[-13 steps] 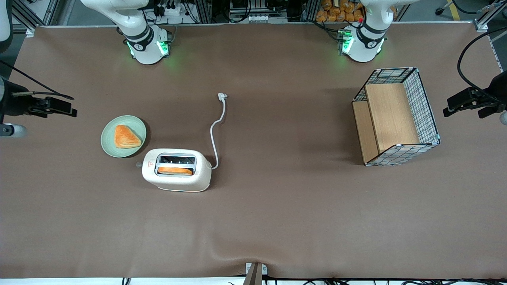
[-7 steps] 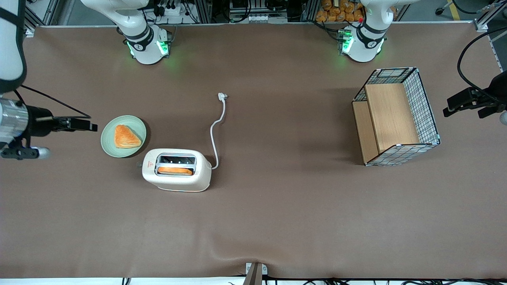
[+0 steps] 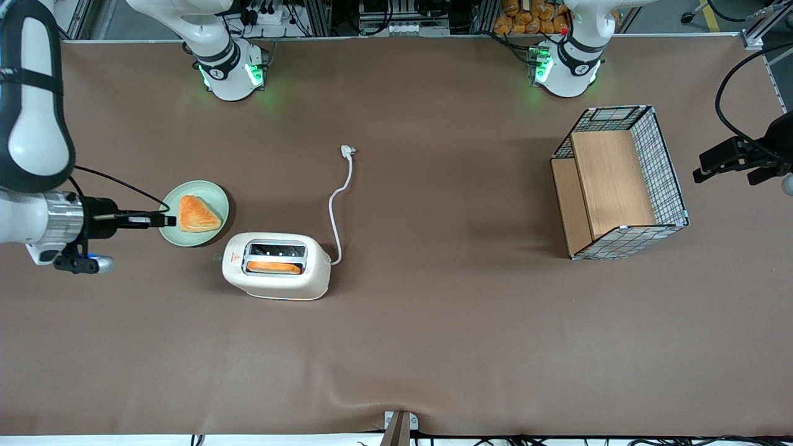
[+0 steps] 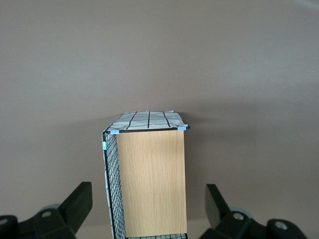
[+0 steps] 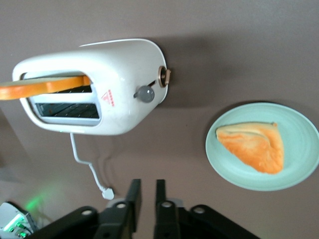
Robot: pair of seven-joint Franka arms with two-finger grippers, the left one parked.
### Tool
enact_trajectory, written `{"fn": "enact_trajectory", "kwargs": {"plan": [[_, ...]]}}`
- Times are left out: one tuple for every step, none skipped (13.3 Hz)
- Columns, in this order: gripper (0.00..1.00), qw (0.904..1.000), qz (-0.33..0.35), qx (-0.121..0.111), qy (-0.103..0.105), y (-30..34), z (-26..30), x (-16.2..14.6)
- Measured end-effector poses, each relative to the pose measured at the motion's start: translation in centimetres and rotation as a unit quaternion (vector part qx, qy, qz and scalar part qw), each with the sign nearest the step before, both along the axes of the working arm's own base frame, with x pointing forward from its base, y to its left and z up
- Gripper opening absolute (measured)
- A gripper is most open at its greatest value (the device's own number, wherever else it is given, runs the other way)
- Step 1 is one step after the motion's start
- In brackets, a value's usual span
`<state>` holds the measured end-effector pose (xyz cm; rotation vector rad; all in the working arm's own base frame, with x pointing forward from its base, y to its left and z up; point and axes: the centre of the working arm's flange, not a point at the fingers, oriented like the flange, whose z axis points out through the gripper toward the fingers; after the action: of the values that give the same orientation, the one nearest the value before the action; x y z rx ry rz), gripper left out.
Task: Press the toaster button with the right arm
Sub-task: 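Move the right gripper toward the toaster's side lever beside the plate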
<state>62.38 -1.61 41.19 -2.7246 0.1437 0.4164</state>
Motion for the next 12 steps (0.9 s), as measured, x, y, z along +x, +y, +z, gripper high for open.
{"fn": "enact_trajectory", "kwargs": {"plan": [[0.01,1.0,-0.001,0.007,-0.002,0.2,-1.0,0.1],[0.01,0.9999,-0.003,0.016,-0.001,0.4,-1.9,0.2],[0.01,0.9998,-0.005,0.022,0.001,0.5,-2.5,0.3],[0.01,0.9997,-0.005,0.023,-0.001,0.5,-3.0,0.5],[0.01,0.9997,-0.005,0.022,-0.005,0.5,-3.2,0.7],[0.01,0.9997,-0.004,0.022,-0.008,0.5,-3.3,0.7],[0.01,0.9997,-0.003,0.022,-0.01,0.6,-3.3,0.8],[0.01,0.9997,-0.002,0.022,-0.014,0.7,-3.3,0.9],[0.01,0.9996,0.0,0.022,-0.019,0.9,-3.3,1.0],[0.01,0.9994,0.001,0.022,-0.026,1.3,-3.3,1.2],[0.01,0.9993,0.002,0.023,-0.031,2.0,-3.6,1.5],[0.01,0.9991,0.003,0.025,-0.033,2.8,-4.2,1.7]]}}
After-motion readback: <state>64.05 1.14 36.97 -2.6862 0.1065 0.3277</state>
